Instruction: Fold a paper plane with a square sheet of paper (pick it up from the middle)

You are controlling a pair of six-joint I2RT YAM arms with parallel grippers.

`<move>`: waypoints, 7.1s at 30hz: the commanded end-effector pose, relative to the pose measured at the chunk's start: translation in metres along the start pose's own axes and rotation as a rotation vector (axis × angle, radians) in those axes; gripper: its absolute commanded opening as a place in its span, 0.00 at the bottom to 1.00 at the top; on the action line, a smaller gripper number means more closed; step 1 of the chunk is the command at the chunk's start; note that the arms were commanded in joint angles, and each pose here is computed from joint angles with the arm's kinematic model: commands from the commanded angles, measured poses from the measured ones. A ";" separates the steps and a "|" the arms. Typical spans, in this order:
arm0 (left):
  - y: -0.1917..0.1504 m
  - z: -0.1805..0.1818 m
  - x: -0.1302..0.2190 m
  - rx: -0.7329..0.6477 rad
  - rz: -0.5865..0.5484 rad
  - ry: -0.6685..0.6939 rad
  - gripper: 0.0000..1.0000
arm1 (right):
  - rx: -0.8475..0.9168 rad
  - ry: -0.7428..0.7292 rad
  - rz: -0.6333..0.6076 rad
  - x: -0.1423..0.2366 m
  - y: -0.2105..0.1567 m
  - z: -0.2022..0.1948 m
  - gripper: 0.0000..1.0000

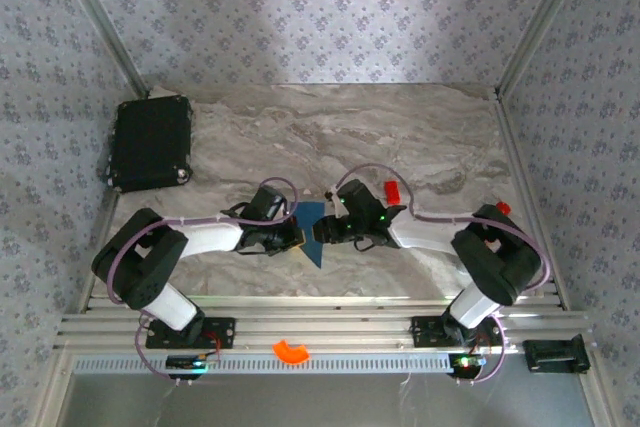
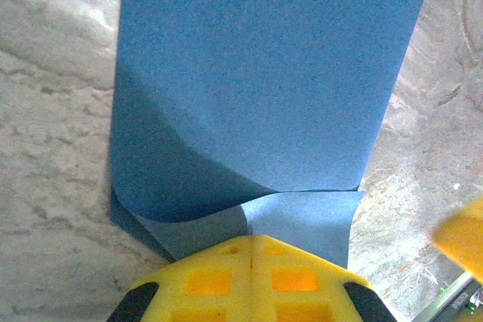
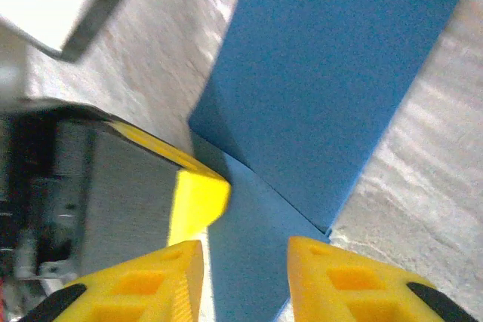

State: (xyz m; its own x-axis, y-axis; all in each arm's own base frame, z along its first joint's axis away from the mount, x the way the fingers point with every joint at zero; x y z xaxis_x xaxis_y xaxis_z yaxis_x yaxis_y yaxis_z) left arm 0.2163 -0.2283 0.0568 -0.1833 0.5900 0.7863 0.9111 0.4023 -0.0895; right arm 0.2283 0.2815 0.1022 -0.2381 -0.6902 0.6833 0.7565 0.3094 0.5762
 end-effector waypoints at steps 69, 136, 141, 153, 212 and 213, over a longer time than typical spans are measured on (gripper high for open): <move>-0.002 0.038 -0.006 0.021 -0.035 0.140 0.00 | -0.179 0.135 0.139 0.019 -0.069 0.044 0.04; 0.017 -0.025 0.045 -0.050 -0.111 -0.187 0.07 | -0.342 -0.024 0.261 -0.024 -0.093 -0.013 0.00; -0.002 -0.026 0.020 -0.067 -0.046 -0.178 0.07 | -0.346 -0.025 0.259 -0.024 -0.091 -0.013 0.00; 0.022 0.033 0.010 -0.026 -0.072 -0.063 0.04 | -0.353 -0.035 0.269 -0.025 -0.094 -0.016 0.00; 0.012 0.039 -0.003 -0.098 -0.026 0.003 0.01 | -0.229 -0.016 0.270 -0.039 -0.065 0.011 0.04; 0.012 0.040 -0.003 -0.100 -0.025 0.007 0.01 | -0.230 -0.022 0.270 -0.035 -0.068 0.009 0.04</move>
State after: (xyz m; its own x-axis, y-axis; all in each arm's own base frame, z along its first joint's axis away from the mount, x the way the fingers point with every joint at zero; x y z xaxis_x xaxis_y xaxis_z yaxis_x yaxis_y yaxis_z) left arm 0.2227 -0.2122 0.0532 -0.2472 0.6556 0.7135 0.9409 0.3383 0.0151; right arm 0.2009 0.3158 0.0585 -0.0701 -0.6735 0.7359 0.8978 0.2790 0.3408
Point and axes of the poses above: each hand's point on the last joint's axis, 136 mm out from that joint toward the fingers, its own x axis back along the fingers, its own z axis along the line the jaws close on, y = z × x, the point moved 5 cm from there along x, back along the fingers, and after that the axes turned 15 degrees about x, right-handed, at the moved point
